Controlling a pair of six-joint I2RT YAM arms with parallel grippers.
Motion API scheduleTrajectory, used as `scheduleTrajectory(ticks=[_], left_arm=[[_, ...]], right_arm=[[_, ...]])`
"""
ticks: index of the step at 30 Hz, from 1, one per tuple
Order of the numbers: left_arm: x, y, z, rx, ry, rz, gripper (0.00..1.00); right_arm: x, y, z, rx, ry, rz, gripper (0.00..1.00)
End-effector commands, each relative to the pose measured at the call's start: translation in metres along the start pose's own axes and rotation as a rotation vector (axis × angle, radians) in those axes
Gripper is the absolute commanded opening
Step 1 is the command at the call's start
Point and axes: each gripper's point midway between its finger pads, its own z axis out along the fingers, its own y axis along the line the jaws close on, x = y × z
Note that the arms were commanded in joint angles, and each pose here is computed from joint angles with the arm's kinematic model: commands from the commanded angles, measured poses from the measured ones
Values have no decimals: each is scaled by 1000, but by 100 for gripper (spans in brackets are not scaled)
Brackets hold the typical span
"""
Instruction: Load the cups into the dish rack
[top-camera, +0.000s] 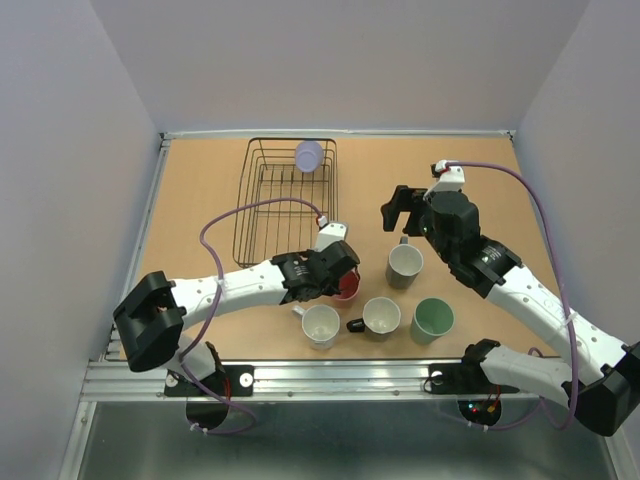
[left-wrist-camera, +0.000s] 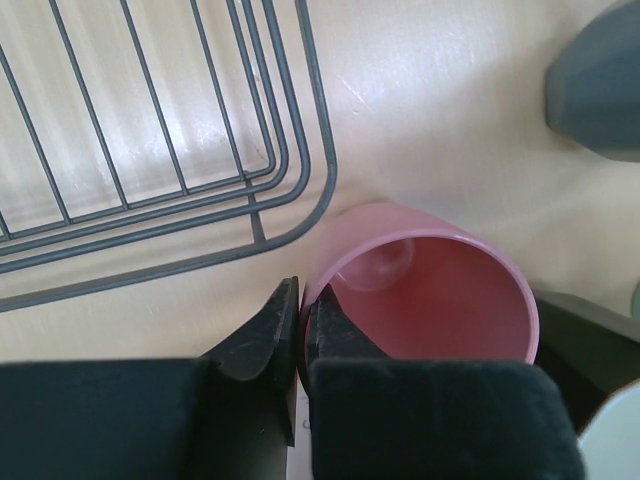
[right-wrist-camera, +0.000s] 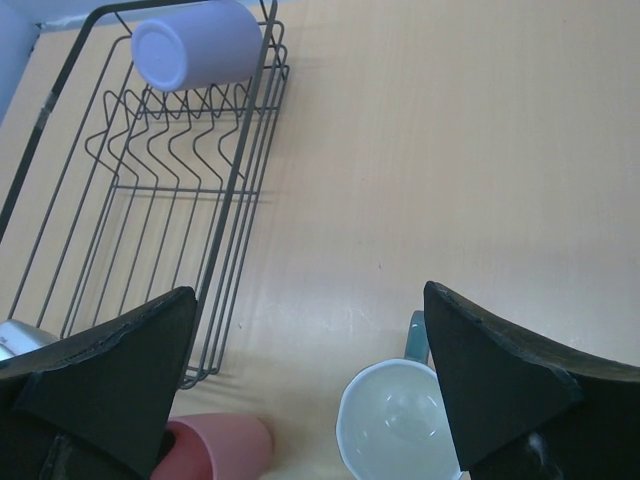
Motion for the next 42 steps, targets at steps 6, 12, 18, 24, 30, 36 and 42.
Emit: scheduleTrajectory(ticks=[6, 12, 18, 24, 30, 36, 42], left_arm=[[-67, -36, -74, 219, -163, -63, 0], [-110, -29, -128, 279, -308, -98, 0], [-172, 11, -215, 432, -714, -199, 0], [-194, 25, -243, 625, -870, -173, 0], [-210, 24, -251, 870, -925, -151, 0], [-205, 26, -285, 1120, -1077, -173, 0], [-189, 37, -287, 1233, -1114, -221, 0]], right_arm=[[-56, 2, -18, 23, -118, 48, 100], [-90, 28, -32, -86, -158, 87, 100], [-130, 102, -66, -486, -209, 153, 100], [-159, 137, -84, -693, -281, 275, 100], [-166, 158, -116, -984, -341, 488, 100], [-156, 168, -118, -1121, -314, 599, 100], [-147, 171, -100, -1096, -280, 613, 100]])
